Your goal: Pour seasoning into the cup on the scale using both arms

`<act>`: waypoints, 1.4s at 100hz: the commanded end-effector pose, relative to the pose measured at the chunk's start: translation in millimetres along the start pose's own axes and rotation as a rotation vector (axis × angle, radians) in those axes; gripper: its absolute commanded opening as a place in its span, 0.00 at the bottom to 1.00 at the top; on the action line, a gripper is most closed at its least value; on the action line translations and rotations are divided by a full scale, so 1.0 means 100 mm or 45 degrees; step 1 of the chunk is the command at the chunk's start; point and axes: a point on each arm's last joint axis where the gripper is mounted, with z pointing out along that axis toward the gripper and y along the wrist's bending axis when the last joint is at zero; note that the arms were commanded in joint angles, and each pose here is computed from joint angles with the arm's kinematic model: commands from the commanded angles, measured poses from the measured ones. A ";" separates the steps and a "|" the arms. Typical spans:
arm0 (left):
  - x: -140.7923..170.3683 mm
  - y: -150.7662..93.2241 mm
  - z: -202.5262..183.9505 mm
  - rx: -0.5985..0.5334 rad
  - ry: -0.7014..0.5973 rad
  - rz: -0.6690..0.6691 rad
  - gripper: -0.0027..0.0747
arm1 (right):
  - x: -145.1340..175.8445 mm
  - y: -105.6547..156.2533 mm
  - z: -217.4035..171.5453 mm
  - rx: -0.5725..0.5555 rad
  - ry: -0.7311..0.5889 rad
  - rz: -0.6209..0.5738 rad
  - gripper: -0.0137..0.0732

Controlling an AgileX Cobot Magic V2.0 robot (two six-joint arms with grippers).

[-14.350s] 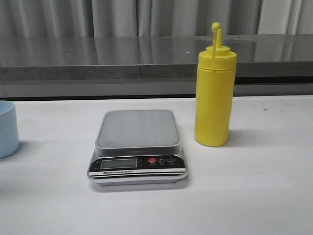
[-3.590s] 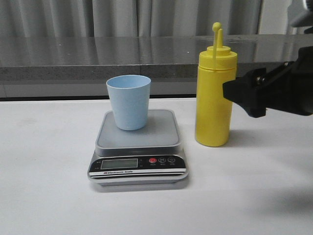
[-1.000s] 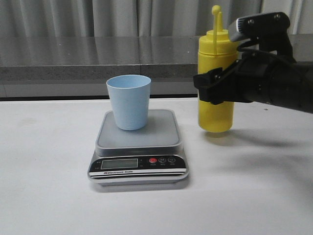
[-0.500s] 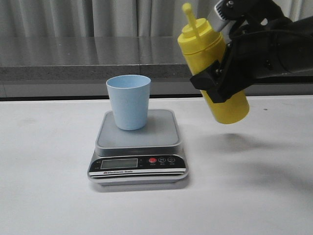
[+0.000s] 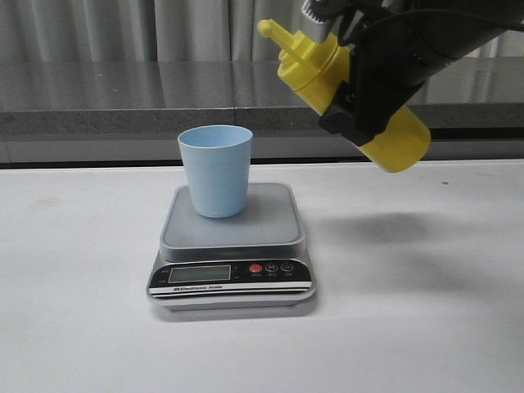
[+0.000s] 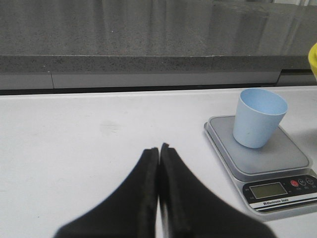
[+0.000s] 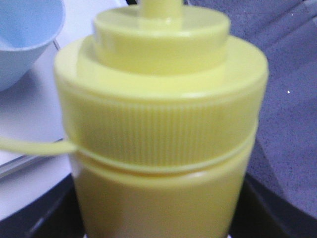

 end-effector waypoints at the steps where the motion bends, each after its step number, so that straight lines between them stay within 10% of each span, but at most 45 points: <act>1: -0.15 -0.03 -0.03 0.035 -0.122 -0.018 0.01 | -0.24 -0.13 -0.09 0.059 -0.084 -0.085 0.41; 140: -0.15 -0.03 -0.03 0.035 -0.122 -0.018 0.01 | -0.43 -0.05 0.23 0.116 0.372 -0.742 0.40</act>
